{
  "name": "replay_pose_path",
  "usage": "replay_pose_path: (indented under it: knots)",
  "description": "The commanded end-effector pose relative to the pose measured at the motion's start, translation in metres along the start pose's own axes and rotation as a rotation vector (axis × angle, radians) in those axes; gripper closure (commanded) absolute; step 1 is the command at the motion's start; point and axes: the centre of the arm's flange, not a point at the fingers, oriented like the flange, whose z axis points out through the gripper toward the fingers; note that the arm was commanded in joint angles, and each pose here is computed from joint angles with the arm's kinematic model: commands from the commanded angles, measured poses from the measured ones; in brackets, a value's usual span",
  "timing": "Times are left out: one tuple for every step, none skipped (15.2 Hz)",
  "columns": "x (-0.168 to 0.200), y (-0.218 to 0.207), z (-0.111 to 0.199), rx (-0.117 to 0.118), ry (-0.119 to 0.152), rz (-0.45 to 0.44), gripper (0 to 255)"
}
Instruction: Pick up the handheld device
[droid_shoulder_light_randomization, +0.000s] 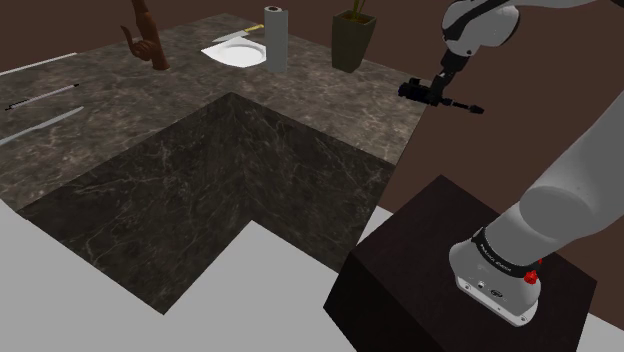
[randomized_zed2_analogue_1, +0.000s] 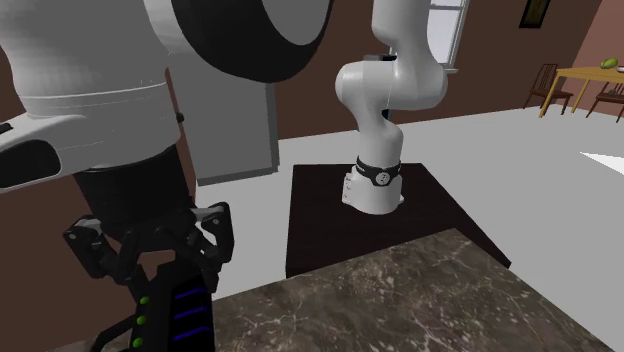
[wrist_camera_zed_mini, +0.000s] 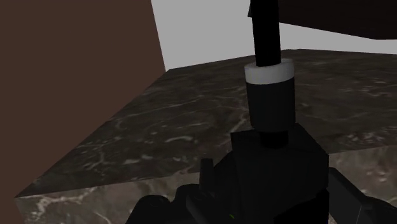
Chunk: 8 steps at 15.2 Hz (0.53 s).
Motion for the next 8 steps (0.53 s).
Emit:
replay_pose_path:
  knots:
    - [0.0,0.0,-0.009,0.0,0.0,0.0,255]
    - [0.0,0.0,-0.014,0.0,0.0,0.0,255]
    - [0.001,0.0,-0.02,0.0,0.0,0.0,255]
    - [0.001,0.0,-0.025,0.0,0.0,0.0,255]
    - [0.001,-0.001,-0.03,0.0,0.0,0.0,255]
    - [0.001,-0.001,-0.035,0.0,0.0,0.0,255]
    - [0.002,-0.001,-0.041,0.0,0.0,0.0,255]
    - [0.002,-0.001,-0.046,0.0,0.0,0.0,255]
